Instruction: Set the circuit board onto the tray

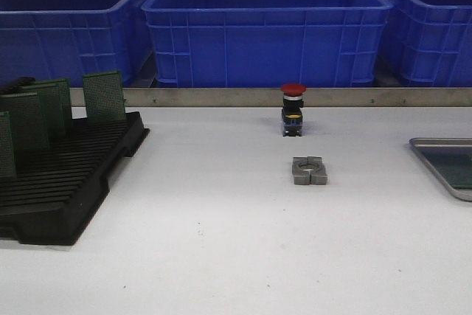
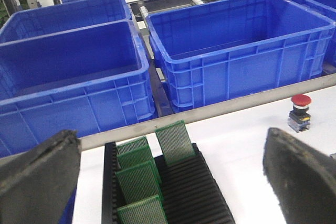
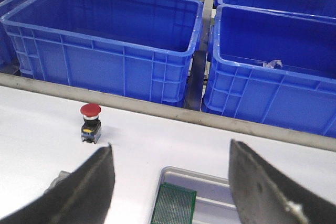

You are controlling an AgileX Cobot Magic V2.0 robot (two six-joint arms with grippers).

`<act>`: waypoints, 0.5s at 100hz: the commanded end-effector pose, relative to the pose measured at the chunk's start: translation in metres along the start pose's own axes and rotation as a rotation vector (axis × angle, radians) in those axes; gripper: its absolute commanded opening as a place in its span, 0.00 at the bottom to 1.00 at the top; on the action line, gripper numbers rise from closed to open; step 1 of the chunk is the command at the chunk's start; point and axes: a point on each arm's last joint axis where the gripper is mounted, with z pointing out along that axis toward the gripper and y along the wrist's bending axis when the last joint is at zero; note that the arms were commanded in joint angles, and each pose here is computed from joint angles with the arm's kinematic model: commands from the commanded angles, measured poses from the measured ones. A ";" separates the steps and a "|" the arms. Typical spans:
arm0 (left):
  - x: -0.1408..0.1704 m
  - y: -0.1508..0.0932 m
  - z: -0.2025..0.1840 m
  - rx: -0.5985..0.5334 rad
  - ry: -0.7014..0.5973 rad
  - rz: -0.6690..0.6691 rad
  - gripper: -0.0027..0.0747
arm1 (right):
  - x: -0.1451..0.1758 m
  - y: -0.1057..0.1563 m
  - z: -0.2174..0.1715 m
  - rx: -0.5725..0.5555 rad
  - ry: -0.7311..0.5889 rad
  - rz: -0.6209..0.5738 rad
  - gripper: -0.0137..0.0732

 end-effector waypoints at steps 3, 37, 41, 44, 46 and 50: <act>0.000 0.002 -0.009 -0.043 -0.093 -0.056 0.88 | -0.002 -0.002 -0.009 0.054 -0.085 0.037 0.72; 0.019 0.003 -0.011 -0.068 -0.098 -0.099 0.71 | 0.002 -0.002 -0.013 0.068 -0.107 0.055 0.71; 0.019 0.003 -0.011 -0.067 -0.098 -0.100 0.68 | 0.002 -0.002 -0.013 0.069 -0.108 0.055 0.68; 0.019 0.003 -0.011 -0.066 -0.097 -0.100 0.66 | 0.002 -0.002 -0.013 0.070 -0.108 0.055 0.65; 0.019 0.002 -0.011 -0.065 -0.095 -0.100 0.65 | 0.002 -0.003 -0.013 0.071 -0.109 0.055 0.63; 0.019 0.002 -0.011 -0.064 -0.094 -0.100 0.61 | 0.002 -0.003 -0.013 0.071 -0.110 0.055 0.57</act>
